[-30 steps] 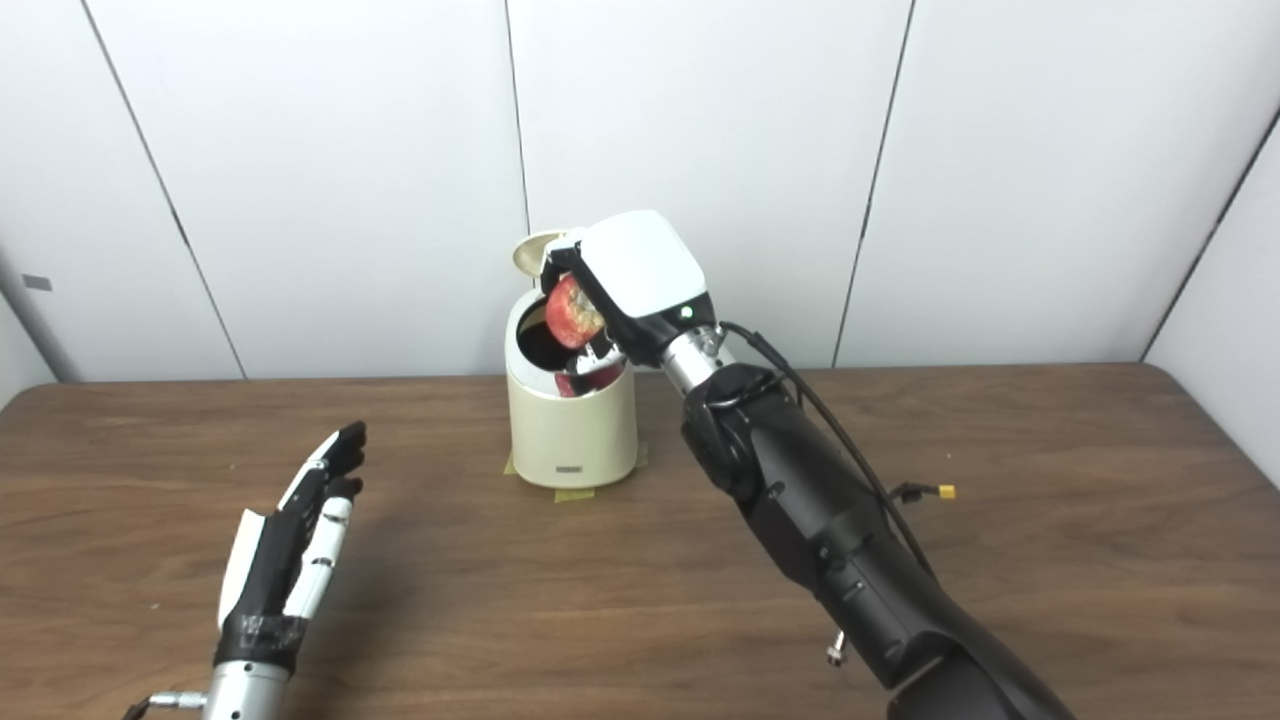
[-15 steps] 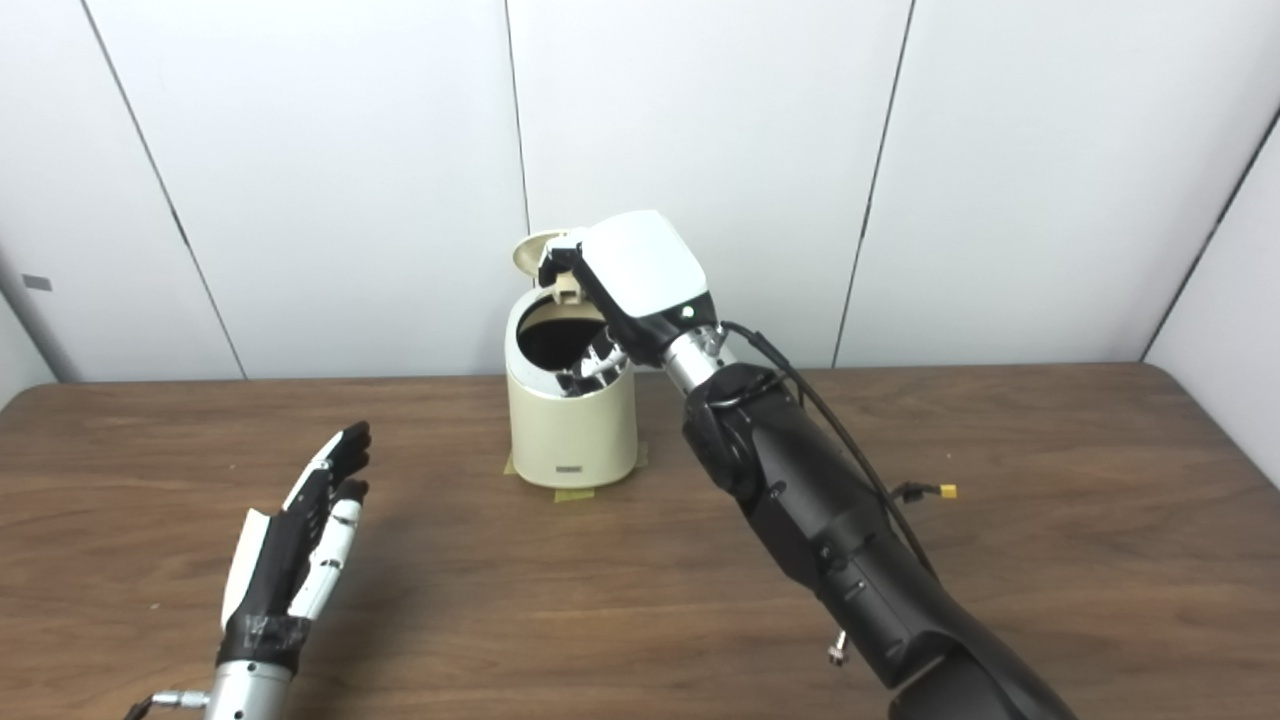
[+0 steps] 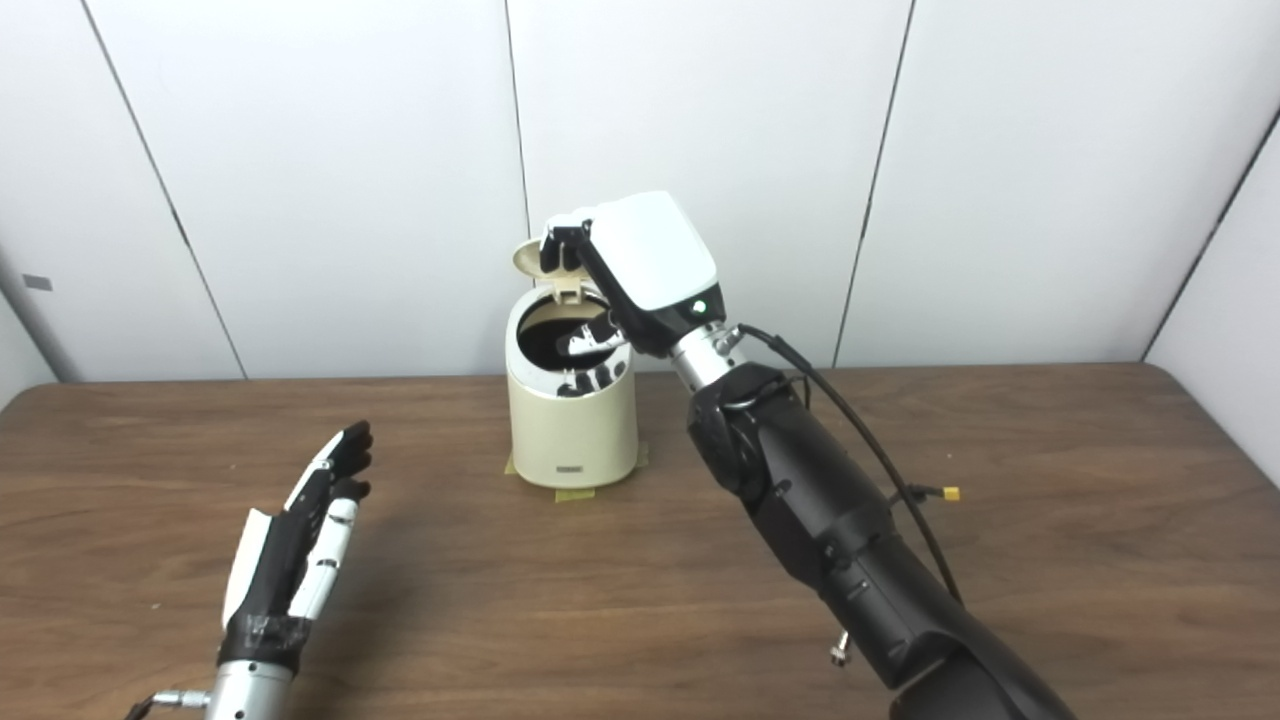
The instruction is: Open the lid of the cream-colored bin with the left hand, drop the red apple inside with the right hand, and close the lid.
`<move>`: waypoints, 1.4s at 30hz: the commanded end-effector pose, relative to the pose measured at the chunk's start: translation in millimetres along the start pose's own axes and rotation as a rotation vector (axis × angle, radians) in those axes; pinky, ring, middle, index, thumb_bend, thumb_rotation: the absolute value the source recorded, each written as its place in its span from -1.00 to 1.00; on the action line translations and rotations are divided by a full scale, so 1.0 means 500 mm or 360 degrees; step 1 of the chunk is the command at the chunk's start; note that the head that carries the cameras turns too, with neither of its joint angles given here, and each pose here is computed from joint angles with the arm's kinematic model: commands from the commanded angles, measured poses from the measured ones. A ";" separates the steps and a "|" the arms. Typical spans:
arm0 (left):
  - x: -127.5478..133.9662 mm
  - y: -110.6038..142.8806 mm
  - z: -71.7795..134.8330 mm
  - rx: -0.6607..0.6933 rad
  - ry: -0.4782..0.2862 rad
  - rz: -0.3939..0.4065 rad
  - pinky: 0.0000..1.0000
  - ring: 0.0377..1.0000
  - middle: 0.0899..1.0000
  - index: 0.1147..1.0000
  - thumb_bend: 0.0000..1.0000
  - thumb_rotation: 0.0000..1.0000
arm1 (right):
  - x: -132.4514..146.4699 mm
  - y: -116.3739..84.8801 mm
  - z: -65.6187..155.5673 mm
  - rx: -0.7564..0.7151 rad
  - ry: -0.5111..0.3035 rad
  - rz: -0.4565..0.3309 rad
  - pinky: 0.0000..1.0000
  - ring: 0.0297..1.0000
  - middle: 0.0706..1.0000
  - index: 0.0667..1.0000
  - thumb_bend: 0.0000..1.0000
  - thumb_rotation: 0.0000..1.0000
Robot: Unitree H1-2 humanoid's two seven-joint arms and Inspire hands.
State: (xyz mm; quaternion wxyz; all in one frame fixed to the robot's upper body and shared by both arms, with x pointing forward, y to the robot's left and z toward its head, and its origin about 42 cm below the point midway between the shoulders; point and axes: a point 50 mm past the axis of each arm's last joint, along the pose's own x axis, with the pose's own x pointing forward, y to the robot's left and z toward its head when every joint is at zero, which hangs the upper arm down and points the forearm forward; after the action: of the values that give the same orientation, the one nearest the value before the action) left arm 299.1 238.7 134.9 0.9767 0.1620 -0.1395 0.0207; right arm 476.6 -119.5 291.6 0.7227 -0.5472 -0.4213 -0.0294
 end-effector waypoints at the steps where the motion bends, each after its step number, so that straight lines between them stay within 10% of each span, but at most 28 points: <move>1: -0.023 -0.015 -0.019 -0.0006 0.0052 -0.0025 0.69 0.80 0.82 0.83 -0.50 0.82 | 0.023 -0.049 -0.002 0.0069 0.0035 -0.0210 -0.58 -0.49 -0.05 -0.22 0.05 -0.98; 10: -0.019 -0.011 -0.020 0.0004 0.0040 -0.0018 0.65 0.78 0.80 0.81 -0.53 0.76 | -0.143 -0.079 -0.016 0.0675 0.0448 -0.0171 -0.49 -0.38 -0.17 -0.10 0.03 -0.99; 13: -0.020 -0.009 -0.020 -0.0007 0.0042 -0.0023 0.66 0.79 0.81 0.81 -0.53 0.76 | -0.227 -0.069 -0.022 0.0870 0.0543 -0.0114 -0.25 -0.08 0.04 -0.09 -0.02 -0.73; 15: -0.020 -0.008 -0.020 -0.0003 0.0041 -0.0022 0.66 0.79 0.81 0.80 -0.53 0.75 | -0.265 -0.061 -0.022 0.0952 0.0612 -0.0099 -0.10 0.08 0.15 0.15 -0.33 -0.05; 18: -0.021 -0.006 -0.022 -0.0010 0.0036 -0.0019 0.66 0.78 0.79 0.78 -0.54 0.75 | -0.331 -0.045 -0.020 0.1067 0.0757 -0.0057 0.09 0.26 0.28 0.30 -0.47 0.32; 28: -0.020 0.003 -0.021 0.0121 -0.0005 -0.0021 0.53 0.68 0.66 0.63 -0.68 0.66 | -0.444 0.000 -0.021 0.1202 0.0971 -0.0006 -0.02 0.20 0.27 0.27 -0.49 -0.47; 35: -0.024 0.016 -0.015 0.0128 -0.0039 0.0002 0.50 0.65 0.65 0.61 -0.66 0.41 | -0.463 0.008 -0.015 0.1228 0.1005 0.0012 0.18 0.36 0.40 0.36 -0.50 -0.35; 42: 0.050 0.054 0.085 0.0119 -0.0292 0.0110 0.49 0.65 0.64 0.59 -0.54 0.48 | -0.468 0.003 -0.009 0.1224 0.1045 0.0053 0.27 0.44 0.42 0.38 -0.60 -0.37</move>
State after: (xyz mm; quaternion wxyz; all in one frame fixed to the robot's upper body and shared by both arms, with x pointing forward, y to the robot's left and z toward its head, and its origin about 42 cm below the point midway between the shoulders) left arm 295.0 252.0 151.7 0.9650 0.1987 -0.1670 0.0380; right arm 326.6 -224.0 127.9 0.9693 -0.2130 -0.1188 -0.0324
